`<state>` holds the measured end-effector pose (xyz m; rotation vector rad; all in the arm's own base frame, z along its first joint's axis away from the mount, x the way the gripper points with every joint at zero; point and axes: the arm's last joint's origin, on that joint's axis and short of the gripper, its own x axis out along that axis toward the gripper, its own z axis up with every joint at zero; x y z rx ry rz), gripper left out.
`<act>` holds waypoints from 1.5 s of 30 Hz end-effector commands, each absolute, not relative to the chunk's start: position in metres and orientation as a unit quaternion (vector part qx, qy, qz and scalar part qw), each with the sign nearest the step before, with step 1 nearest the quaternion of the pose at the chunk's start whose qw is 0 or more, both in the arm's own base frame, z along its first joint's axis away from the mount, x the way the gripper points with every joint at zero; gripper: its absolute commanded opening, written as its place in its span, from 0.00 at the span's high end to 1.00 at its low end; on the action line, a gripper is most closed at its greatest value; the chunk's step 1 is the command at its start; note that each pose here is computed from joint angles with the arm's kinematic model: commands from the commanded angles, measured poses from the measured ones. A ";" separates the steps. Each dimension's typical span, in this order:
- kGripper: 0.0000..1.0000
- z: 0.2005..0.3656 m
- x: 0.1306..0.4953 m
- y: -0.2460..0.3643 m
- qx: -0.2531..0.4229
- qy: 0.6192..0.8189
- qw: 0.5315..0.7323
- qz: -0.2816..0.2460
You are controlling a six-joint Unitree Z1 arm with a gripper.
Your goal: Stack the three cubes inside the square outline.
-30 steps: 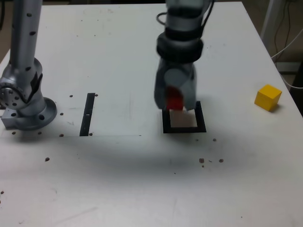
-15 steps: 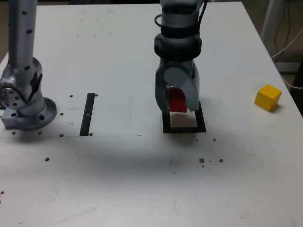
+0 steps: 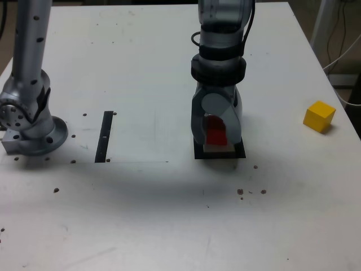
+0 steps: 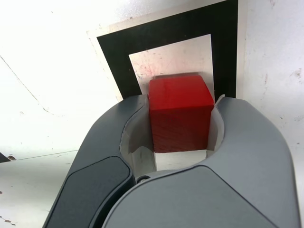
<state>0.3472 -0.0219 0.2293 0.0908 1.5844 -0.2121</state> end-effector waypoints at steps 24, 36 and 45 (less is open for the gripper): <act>0.01 0.251 0.342 -0.015 0.081 0.725 0.683 -0.050; 0.00 0.326 0.353 -0.010 0.170 0.705 0.686 -0.055; 0.00 0.330 0.406 -0.003 0.214 0.702 0.671 -0.104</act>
